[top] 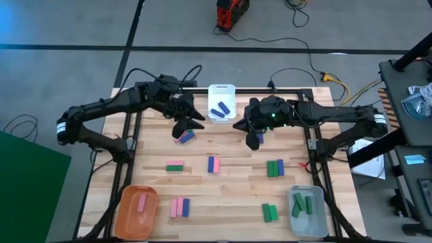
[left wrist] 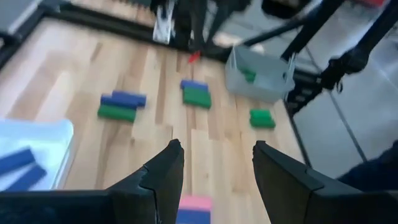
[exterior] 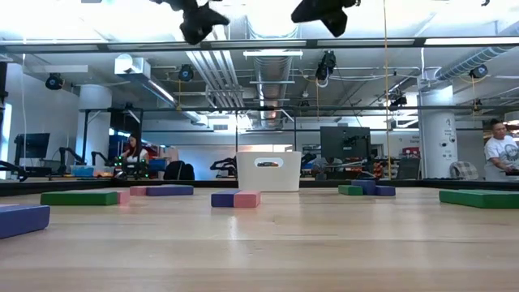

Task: Sort blocks
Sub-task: Put the blue block into the white bin

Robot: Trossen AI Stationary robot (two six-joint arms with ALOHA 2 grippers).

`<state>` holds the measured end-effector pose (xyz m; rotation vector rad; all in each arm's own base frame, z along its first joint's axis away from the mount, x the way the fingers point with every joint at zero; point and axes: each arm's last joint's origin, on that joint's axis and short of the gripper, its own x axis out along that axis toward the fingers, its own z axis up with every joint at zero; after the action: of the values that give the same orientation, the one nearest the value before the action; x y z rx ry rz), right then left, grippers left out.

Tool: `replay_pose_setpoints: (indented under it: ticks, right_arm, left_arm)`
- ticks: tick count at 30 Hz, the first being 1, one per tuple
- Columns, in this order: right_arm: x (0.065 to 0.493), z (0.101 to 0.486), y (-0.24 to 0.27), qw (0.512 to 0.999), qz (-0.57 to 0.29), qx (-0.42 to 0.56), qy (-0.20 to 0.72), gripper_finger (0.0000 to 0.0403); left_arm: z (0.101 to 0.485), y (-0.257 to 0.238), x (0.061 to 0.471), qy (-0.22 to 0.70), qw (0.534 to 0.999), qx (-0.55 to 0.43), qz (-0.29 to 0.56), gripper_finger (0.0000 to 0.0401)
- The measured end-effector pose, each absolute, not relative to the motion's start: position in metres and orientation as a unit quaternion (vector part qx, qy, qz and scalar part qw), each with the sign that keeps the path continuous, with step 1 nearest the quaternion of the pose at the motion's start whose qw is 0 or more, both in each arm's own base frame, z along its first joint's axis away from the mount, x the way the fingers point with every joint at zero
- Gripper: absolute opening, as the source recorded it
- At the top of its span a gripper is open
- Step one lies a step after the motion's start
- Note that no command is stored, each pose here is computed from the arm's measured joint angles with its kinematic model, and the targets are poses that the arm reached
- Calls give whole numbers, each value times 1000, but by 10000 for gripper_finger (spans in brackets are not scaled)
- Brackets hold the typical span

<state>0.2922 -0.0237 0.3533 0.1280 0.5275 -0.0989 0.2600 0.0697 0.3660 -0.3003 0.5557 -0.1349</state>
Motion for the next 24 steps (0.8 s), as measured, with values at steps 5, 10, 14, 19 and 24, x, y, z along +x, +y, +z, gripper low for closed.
replay_pose_setpoints:
  ticks: [5,10,14,19,24]
  right_arm:
    - [294,354,-32,974,-26,64,218,12]
    - [297,356,-40,984,5,73,161,12]
    - [298,354,-44,988,30,74,132,12]
    - [294,358,-43,991,47,65,110,12]
    - [284,365,-42,996,33,40,76,10]
  left_arm:
    - [355,62,255,337,933,-120,-39,169]
    - [352,55,254,358,929,-92,-34,169]
    - [352,51,255,361,928,-80,-42,169]
    - [351,44,256,369,927,-53,-34,169]
    - [345,37,259,373,927,-28,-28,169]
